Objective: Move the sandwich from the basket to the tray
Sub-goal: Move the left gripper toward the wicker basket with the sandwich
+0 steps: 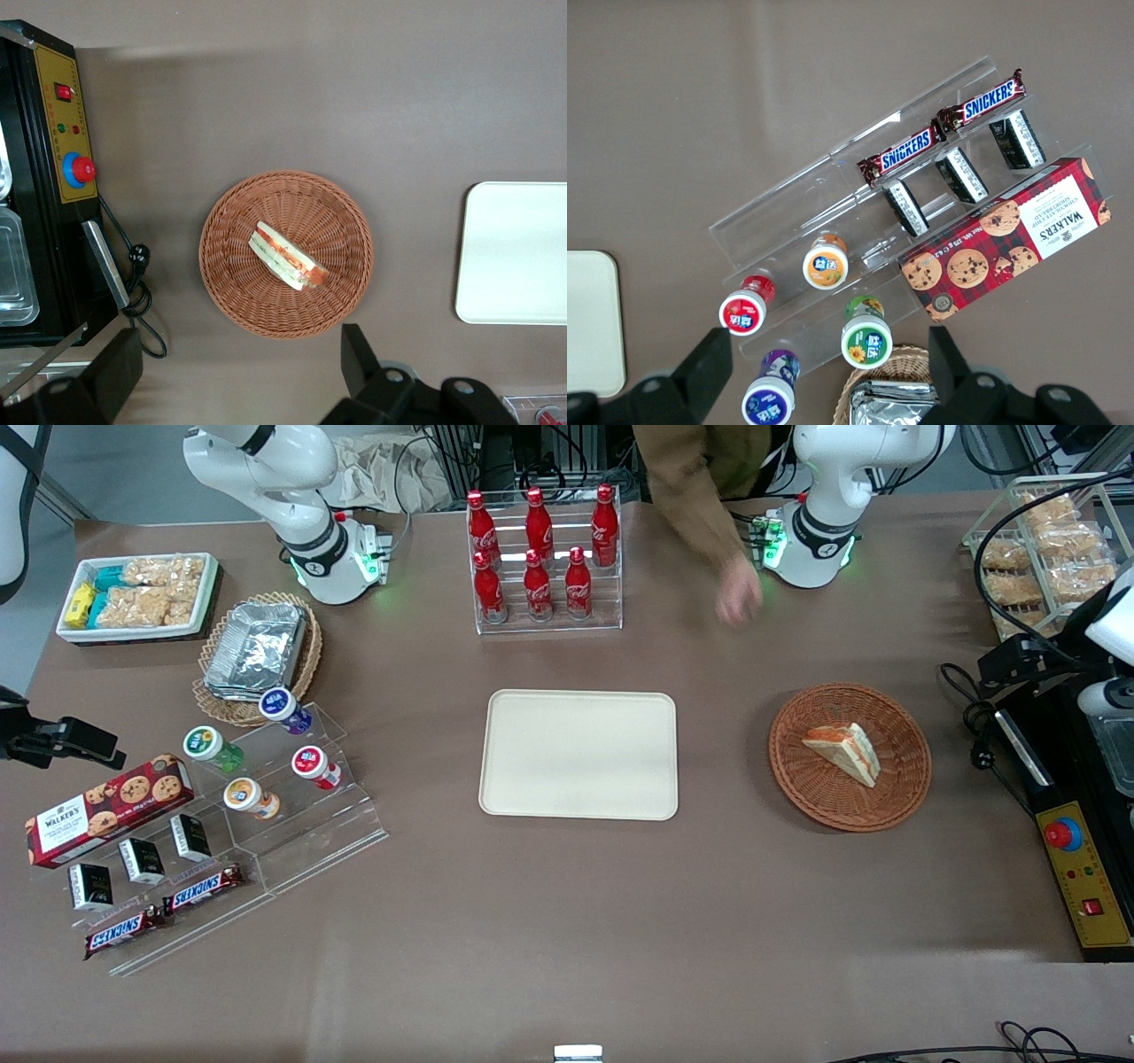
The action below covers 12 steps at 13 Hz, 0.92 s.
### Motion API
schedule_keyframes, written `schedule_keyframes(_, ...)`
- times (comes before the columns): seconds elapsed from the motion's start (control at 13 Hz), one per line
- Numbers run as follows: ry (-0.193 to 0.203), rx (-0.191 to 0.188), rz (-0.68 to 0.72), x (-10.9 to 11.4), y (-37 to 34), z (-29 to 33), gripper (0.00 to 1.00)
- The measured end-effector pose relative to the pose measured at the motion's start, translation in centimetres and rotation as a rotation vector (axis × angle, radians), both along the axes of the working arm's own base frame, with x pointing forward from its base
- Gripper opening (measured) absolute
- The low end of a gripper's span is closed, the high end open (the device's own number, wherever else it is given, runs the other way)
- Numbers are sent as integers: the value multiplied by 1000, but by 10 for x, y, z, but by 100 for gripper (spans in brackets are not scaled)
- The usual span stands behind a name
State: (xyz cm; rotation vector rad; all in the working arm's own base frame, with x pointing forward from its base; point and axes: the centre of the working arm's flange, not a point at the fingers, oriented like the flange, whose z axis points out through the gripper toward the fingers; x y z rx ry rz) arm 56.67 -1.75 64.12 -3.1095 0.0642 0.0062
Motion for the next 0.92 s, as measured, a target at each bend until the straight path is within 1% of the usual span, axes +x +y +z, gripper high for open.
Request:
schedule_keyframes(0.23,-1,0,4,0,0,0,100)
schedule_keyframes(0.31,1,0,20,0,0,0,100)
schedule_keyframes(0.38,7,1,71,0,-1,-2,100)
schedule_keyframes(0.54,29,-3,288,0,-6,-13,100)
schedule_keyframes(0.62,50,-16,422,-1,-10,-21,100)
schedule_keyframes(0.69,73,-18,522,-4,-12,-32,100)
schedule_keyframes(0.77,86,-15,579,-7,-13,-43,100)
schedule_keyframes(0.85,82,-15,615,-13,-13,-57,100)
schedule_keyframes(0.92,60,-22,647,-23,-12,-74,100)
